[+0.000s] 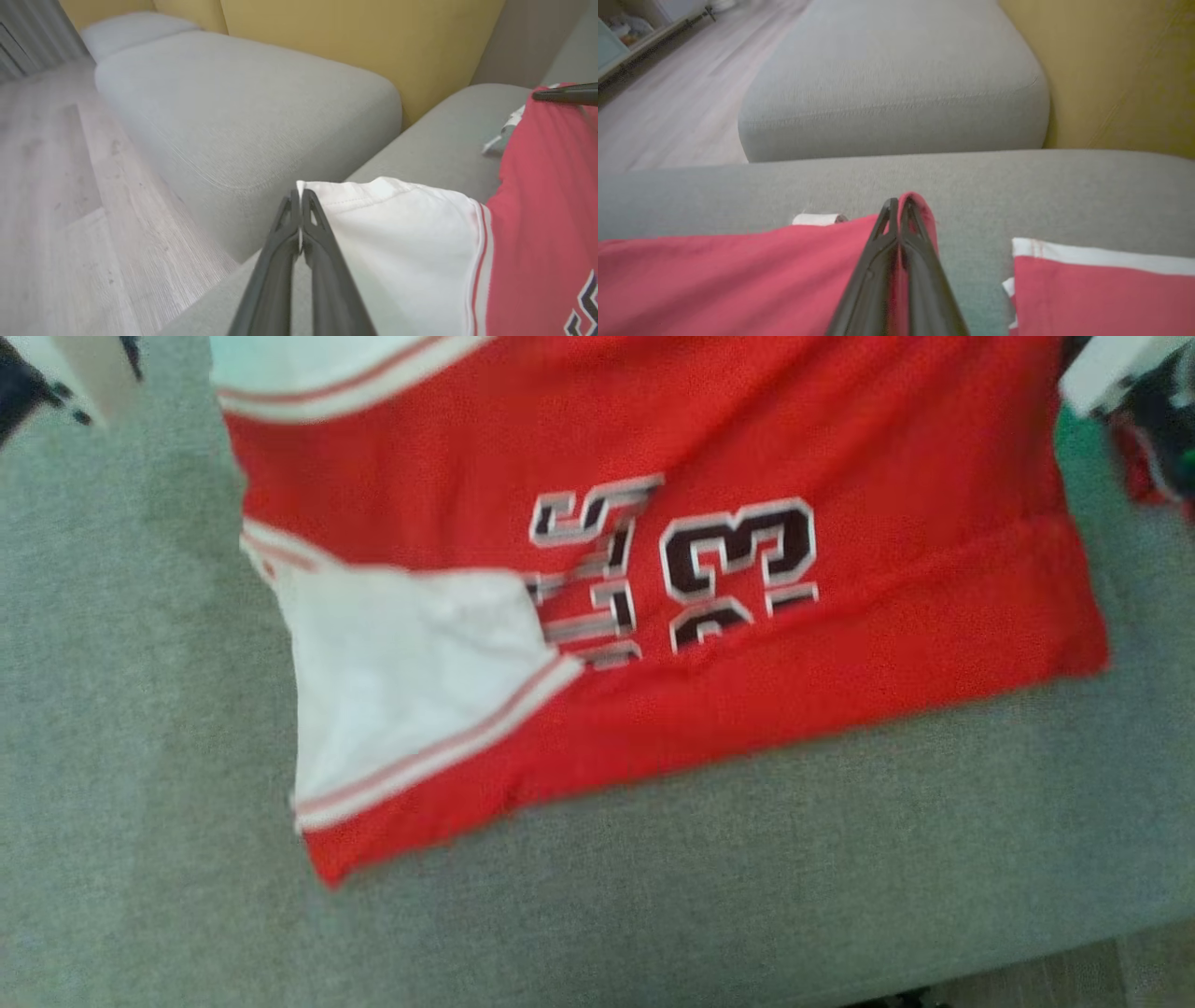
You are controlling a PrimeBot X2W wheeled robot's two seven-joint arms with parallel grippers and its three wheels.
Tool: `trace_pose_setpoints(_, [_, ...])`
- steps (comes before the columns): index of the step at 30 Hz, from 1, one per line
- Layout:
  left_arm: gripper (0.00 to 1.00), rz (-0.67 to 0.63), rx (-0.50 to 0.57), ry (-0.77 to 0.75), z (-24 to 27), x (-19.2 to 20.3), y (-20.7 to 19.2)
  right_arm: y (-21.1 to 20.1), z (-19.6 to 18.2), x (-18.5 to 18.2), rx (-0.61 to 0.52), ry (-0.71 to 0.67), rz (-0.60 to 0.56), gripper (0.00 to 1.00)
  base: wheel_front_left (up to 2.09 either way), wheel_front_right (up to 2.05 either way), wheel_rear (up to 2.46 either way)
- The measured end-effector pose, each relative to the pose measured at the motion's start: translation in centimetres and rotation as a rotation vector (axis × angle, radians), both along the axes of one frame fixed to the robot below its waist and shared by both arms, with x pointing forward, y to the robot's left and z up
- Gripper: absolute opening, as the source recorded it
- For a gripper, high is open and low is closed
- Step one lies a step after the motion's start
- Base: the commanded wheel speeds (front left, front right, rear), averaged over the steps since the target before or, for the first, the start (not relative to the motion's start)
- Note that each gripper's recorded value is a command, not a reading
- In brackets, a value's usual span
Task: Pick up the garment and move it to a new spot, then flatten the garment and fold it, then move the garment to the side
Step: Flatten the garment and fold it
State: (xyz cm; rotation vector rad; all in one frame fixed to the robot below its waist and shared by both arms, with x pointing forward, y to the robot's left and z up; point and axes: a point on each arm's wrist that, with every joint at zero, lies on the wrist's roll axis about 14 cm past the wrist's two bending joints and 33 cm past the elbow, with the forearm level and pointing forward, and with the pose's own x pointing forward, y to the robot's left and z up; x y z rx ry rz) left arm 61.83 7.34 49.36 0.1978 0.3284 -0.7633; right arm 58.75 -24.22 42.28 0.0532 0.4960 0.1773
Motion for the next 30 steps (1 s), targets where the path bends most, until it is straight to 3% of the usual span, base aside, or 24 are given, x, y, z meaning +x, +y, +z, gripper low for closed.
trace_pose_setpoints(5, [0.0,0.016,-0.069,-0.121,3.1,0.5,0.2,-0.6,2.8,0.2,0.036,-0.077,-0.013,0.0,0.0,0.0,0.0])
trace_pose_setpoints(10, [0.0,-0.009,-0.116,-0.15,4.3,-0.9,-0.1,-0.7,2.9,-1.0,0.044,-0.071,0.005,0.0,0.0,0.0,0.0])
trace_pose_setpoints(17, [0.0,-0.038,-0.133,-0.094,1.8,-6.0,1.2,-1.3,0.9,-4.9,0.075,-0.017,-0.005,0.0,0.0,0.0,0.0])
trace_pose_setpoints(30, [0.0,0.017,-0.185,0.022,-1.6,-15.2,2.9,-0.4,-0.9,-8.8,0.091,0.016,0.035,0.0,0.0,0.0,0.0])
